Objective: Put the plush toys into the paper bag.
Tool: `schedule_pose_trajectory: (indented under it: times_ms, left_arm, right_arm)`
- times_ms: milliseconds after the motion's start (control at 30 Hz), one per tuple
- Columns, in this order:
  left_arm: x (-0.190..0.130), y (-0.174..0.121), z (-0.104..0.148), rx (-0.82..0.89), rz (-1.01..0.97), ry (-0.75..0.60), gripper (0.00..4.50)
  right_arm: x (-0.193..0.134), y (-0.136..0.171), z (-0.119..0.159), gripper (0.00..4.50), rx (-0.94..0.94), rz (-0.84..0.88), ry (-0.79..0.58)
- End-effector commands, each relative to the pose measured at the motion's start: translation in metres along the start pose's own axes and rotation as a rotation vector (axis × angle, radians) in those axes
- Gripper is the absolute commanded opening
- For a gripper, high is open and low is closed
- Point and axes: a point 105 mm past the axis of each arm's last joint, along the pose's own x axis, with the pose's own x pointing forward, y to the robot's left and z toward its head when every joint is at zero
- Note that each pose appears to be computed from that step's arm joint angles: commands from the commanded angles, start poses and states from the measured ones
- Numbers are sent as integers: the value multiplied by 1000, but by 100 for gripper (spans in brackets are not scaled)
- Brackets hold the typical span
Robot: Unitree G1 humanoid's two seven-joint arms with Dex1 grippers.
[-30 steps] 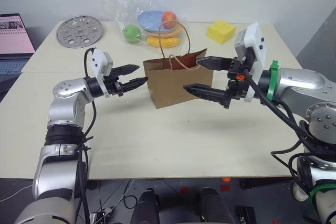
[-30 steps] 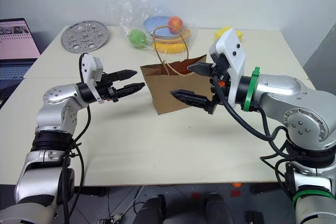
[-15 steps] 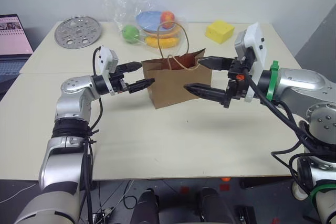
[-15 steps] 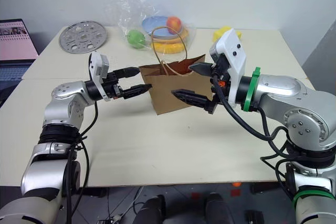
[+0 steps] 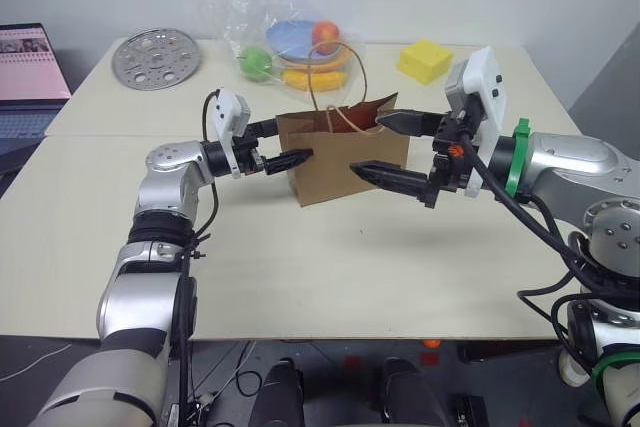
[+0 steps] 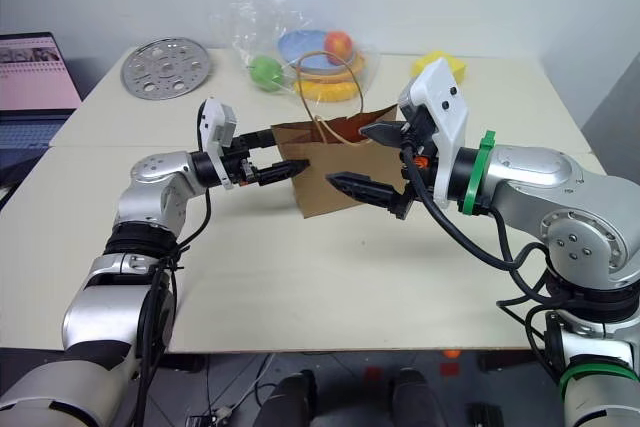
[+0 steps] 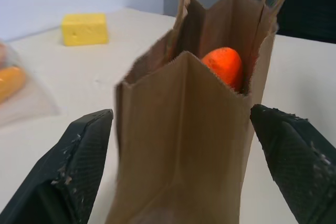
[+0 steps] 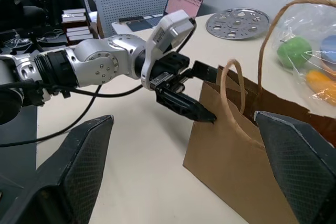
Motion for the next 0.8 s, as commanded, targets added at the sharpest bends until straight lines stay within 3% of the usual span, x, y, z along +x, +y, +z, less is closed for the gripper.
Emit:
schedule_pose_trajectory:
  times_ms: [33,467,600,700,800]
  left_arm:
    - [0,3,19,77,-15,-37,406]
    - [1,1,31,89,-42,-95,10]
    - [2,2,34,89,-42,-107,3]
    - [1,-19,52,85,-247,-100,3]
    - [-4,-35,60,80,-394,-96,3]
  right_arm:
    - [-4,2,14,450,-45,-2,-45]
    - [-13,-5,17,450,-72,-33,-42]
    - [-16,-8,19,450,-78,-37,-41]
    - [-51,-14,43,450,-124,-28,-37]
    - [-64,-11,48,450,-118,4,20]
